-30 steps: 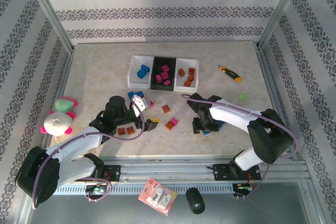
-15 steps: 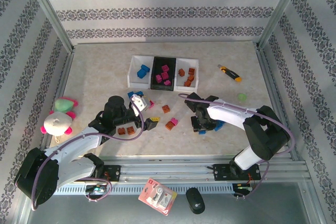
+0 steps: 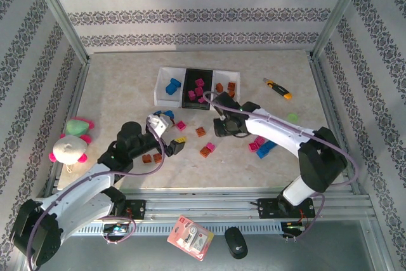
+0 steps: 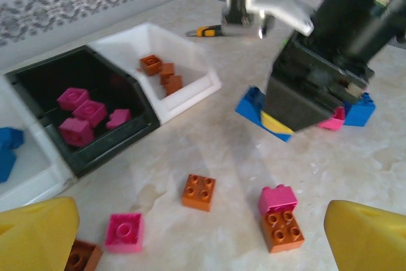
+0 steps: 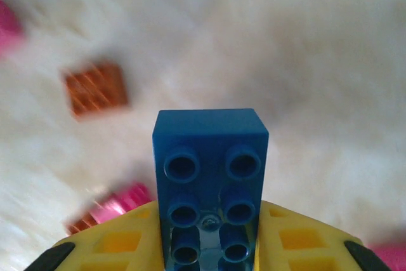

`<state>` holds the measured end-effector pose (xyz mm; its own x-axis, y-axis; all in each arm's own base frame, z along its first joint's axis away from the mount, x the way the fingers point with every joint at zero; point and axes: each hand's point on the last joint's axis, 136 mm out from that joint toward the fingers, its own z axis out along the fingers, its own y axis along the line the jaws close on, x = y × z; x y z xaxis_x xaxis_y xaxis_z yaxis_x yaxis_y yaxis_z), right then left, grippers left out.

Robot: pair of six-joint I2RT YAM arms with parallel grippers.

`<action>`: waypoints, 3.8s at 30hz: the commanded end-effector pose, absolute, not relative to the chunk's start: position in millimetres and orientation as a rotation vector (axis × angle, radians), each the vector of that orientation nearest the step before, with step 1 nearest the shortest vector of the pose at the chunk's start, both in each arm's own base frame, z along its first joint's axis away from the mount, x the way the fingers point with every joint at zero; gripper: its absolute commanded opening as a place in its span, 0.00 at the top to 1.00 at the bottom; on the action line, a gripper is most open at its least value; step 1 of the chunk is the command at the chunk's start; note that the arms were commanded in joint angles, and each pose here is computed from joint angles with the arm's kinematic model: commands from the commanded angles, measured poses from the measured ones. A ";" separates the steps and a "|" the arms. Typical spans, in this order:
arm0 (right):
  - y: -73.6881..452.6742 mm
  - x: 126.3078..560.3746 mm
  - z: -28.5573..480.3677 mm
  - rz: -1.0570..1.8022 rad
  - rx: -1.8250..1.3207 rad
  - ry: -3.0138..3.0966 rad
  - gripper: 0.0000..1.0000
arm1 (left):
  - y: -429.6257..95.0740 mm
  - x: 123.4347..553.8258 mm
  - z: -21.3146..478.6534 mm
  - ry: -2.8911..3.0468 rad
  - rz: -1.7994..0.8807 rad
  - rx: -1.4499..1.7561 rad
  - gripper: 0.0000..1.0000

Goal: Sort the legos into containers by color
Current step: Place the lego in the container, then pick up the lego from the bottom-left of the table, then place the lego in the container.

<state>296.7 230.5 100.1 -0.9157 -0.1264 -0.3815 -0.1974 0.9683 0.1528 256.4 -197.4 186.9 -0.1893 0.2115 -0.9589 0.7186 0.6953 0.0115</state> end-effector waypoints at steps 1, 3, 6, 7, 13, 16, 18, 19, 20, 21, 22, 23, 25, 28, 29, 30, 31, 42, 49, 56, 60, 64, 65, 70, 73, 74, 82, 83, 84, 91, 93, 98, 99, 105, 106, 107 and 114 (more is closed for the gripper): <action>275.9 346.5 131.0 0.356 -0.313 2.538 0.75 | -176.8 258.3 172.5 1.838 -0.459 0.638 0.01; 297.6 370.8 141.3 0.385 -0.342 2.467 0.74 | -170.7 259.3 172.2 1.853 -0.441 0.597 0.01; 330.1 404.6 154.4 0.423 -0.374 2.376 0.75 | -163.3 261.3 168.4 1.887 -0.419 0.544 0.01; 340.9 415.3 156.4 0.433 -0.381 2.351 0.74 | -160.9 262.3 167.7 1.896 -0.412 0.524 0.01; 387.9 464.9 157.8 0.490 -0.384 2.258 0.74 | -148.0 267.0 162.1 1.938 -0.366 0.430 0.01; 401.9 482.3 156.9 0.489 -0.394 2.230 0.73 | -143.6 268.4 160.7 1.953 -0.346 0.403 0.01; 405.9 492.5 148.7 0.473 -0.395 2.233 0.72 | -140.6 269.6 160.4 1.959 -0.332 0.385 0.01; 406.3 496.2 145.9 0.468 -0.393 2.236 0.71 | -139.6 270.1 159.6 1.965 -0.327 0.378 0.01; 406.9 499.6 143.9 0.462 -0.394 2.240 0.70 | -138.1 270.4 158.9 1.973 -0.319 0.370 0.01; 407.9 501.1 143.7 0.452 -0.404 2.240 0.67 | -135.6 270.9 157.4 1.989 -0.309 0.354 0.01; 408.2 502.4 145.4 0.444 -0.416 2.235 0.63 | -133.2 271.4 156.4 2.010 -0.301 0.332 0.01; 409.1 502.3 149.4 0.439 -0.429 2.228 0.57 | -129.6 271.7 154.6 2.042 -0.284 0.306 0.01; 408.4 500.9 162.0 0.445 -0.442 2.206 0.44 | -120.7 272.4 149.2 2.117 -0.242 0.243 0.01; 405.4 493.1 189.4 0.470 -0.463 2.162 0.34 | -105.3 271.3 141.4 2.227 -0.161 0.130 0.01; 402.6 488.6 197.8 0.478 -0.467 2.148 0.32 | -98.0 269.8 138.5 2.268 -0.124 0.077 0.01; 399.0 483.6 207.2 0.487 -0.469 2.132 0.30 | -92.1 267.9 136.5 2.307 -0.090 0.031 0.01; 396.2 479.0 213.3 0.495 -0.470 2.120 0.30 | -88.6 265.7 134.5 2.342 -0.067 0.004 0.01; 332.5 400.6 233.6 0.505 -0.472 2.105 0.27 | -72.1 212.8 94.1 2.811 0.110 -0.184 0.00; 318.8 351.1 225.0 0.567 -0.568 2.123 0.25 | -72.7 195.4 75.0 2.866 0.056 -0.307 0.16; 312.3 339.8 222.1 0.568 -0.590 2.138 0.25 | -78.4 194.5 58.6 2.913 0.024 -0.293 0.31; 313.3 342.1 224.7 0.566 -0.589 2.131 0.25 | -76.3 192.7 50.4 2.935 0.051 -0.287 0.36; 315.5 342.7 223.8 0.574 -0.592 2.136 0.25 | -73.7 190.3 41.9 2.945 0.062 -0.308 0.40; 316.3 341.8 223.7 0.576 -0.594 2.136 0.25 | -73.4 189.7 39.7 2.949 0.061 -0.318 0.40; 315.0 340.8 220.8 0.575 -0.589 2.145 0.24 | -74.0 189.8 31.3 2.960 0.050 -0.334 0.43; 314.5 340.0 219.4 0.574 -0.589 2.151 0.24 | -73.5 190.8 26.8 2.958 0.049 -0.338 0.44; 314.4 339.7 218.9 0.575 -0.589 2.152 0.24 | -73.1 191.2 25.3 2.957 0.051 -0.339 0.45; 318.6 337.6 214.5 0.596 -0.590 2.166 0.24 | -71.9 204.2 19.7 2.924 0.057 -0.314 0.52; 319.1 337.0 213.5 0.596 -0.591 2.168 0.24 | -72.6 205.6 19.1 2.924 0.059 -0.310 0.54; 319.7 336.1 213.3 0.596 -0.589 2.170 0.24 | -72.5 206.9 18.2 2.925 0.063 -0.309 0.59; 314.8 328.0 219.6 0.598 -0.571 2.156 0.23 | -74.6 213.9 32.9 2.928 0.076 -0.263 0.66; 310.5 326.1 223.1 0.595 -0.557 2.146 0.23 | -79.5 224.3 45.8 2.907 0.059 -0.219 0.66; 294.8 320.0 230.2 0.575 -0.507 2.123 0.23 | -102.7 264.6 81.7 2.825 -0.028 -0.116 0.66; 290.0 318.3 231.9 0.567 -0.496 2.116 0.23 | -110.0 277.1 89.6 2.799 -0.053 -0.093 0.66; 261.0 304.7 243.1 0.548 -0.438 2.074 0.22 | -159.0 347.1 125.5 2.695 -0.176 0.034 0.66; 254.9 301.8 244.0 0.542 -0.426 2.070 0.22 | -170.0 360.4 132.1 2.670 -0.197 0.057 0.66; 249.3 300.0 245.9 0.536 -0.412 2.065 0.21 | -178.9 371.1 136.5 2.653 -0.215 0.072 0.67; 207.7 285.0 246.5 0.486 -0.321 2.062 0.21 | -258.6 438.5 155.5 2.567 -0.335 0.163 0.66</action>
<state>287.7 226.0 251.2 -0.4944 -0.0558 -0.8674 -0.4701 0.8566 0.2128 426.1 -227.3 149.9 -0.8647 0.0026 -0.5022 0.1088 0.9772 -0.1821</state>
